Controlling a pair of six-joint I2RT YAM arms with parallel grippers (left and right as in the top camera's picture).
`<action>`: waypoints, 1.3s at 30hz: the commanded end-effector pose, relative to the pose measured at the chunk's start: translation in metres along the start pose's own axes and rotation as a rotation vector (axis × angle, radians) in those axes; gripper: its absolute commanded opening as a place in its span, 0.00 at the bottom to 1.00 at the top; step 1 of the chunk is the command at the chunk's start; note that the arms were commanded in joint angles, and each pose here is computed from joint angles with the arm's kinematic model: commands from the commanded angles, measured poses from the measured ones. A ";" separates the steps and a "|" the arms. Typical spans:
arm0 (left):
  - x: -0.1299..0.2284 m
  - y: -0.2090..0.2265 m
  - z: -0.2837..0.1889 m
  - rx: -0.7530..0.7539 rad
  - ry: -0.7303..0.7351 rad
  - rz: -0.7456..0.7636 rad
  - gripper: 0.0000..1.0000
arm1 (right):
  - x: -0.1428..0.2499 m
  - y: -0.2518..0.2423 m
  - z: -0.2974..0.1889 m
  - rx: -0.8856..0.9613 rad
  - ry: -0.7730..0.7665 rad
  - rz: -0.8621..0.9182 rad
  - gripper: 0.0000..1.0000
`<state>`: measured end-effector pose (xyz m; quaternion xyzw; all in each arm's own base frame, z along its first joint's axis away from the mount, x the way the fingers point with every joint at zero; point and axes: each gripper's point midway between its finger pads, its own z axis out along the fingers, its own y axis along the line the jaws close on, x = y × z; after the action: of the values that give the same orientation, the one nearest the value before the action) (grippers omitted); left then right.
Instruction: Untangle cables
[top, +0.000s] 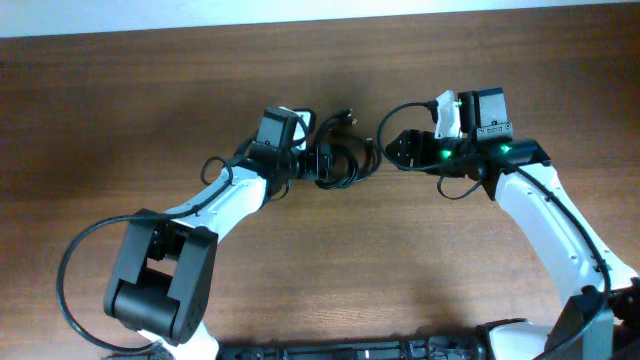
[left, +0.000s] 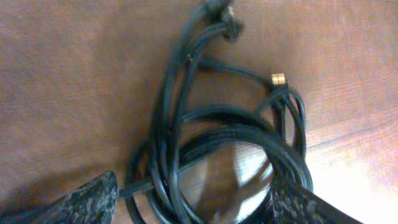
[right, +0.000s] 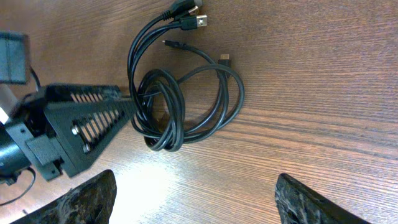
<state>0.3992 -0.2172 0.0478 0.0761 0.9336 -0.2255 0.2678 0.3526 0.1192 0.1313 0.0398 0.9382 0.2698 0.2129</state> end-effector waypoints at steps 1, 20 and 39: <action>-0.011 0.003 -0.002 -0.041 -0.036 -0.018 0.78 | -0.005 0.010 -0.003 -0.026 -0.012 -0.015 0.81; -0.010 -0.011 0.033 0.075 -0.064 0.157 0.00 | -0.005 0.009 -0.003 -0.025 -0.012 -0.014 0.81; 0.003 -0.055 -0.029 0.262 0.077 -0.028 0.00 | 0.051 0.011 0.007 0.015 0.183 -0.015 0.74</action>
<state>0.3662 -0.2472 0.0733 0.1168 0.9157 -0.3190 0.2148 0.3152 0.1287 0.1151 0.0377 0.9553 0.2618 0.1324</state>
